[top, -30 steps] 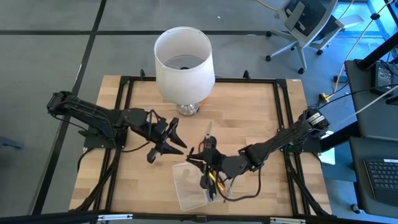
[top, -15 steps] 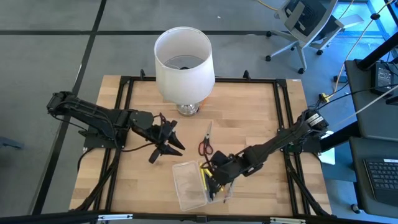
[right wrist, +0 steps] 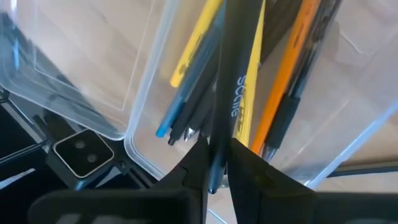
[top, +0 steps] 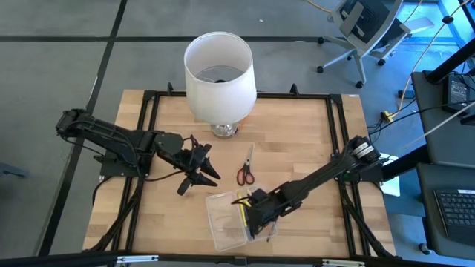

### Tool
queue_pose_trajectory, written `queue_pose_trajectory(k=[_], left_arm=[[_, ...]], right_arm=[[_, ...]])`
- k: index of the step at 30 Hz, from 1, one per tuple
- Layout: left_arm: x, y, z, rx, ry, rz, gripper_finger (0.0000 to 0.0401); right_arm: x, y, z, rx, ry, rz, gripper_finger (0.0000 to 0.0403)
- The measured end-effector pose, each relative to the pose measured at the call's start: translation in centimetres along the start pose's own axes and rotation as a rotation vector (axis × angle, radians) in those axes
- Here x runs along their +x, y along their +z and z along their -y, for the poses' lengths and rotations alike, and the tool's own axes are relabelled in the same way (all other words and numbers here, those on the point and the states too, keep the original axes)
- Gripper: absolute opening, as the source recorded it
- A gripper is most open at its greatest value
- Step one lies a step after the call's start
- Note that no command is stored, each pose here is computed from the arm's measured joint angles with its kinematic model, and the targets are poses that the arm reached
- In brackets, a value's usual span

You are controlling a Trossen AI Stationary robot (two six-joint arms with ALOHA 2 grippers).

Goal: Pick & place school supplies into a supply box
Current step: Put the black pen into the transparent supply box

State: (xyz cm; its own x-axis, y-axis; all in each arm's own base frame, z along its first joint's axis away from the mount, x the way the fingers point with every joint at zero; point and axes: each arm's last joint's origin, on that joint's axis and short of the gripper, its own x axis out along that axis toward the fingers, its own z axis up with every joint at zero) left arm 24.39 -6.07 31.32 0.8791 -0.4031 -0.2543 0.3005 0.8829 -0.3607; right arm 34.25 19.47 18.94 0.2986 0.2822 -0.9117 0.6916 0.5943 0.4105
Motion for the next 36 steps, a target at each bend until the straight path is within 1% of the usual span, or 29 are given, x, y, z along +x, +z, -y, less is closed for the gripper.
queue_pose_trajectory(k=[4,14,24,36], left_arm=[[0.00,0.01,0.00,0.000,0.001,0.001,0.0121],[0.00,0.01,0.00,-0.001,0.001,0.001,0.0120],[0.01,-0.29,-0.10,-0.006,0.012,-0.028,0.0120],[0.01,-0.46,-0.17,-0.009,0.019,-0.045,0.0118]], right_arm=[[0.18,-0.02,0.17,0.032,-0.017,-0.010,0.0048],[0.19,-0.02,0.32,0.030,-0.032,-0.012,0.0050],[0.19,-0.02,0.32,0.027,-0.033,-0.012,0.0073],[0.18,0.00,0.42,0.029,-0.045,0.000,0.0075]])
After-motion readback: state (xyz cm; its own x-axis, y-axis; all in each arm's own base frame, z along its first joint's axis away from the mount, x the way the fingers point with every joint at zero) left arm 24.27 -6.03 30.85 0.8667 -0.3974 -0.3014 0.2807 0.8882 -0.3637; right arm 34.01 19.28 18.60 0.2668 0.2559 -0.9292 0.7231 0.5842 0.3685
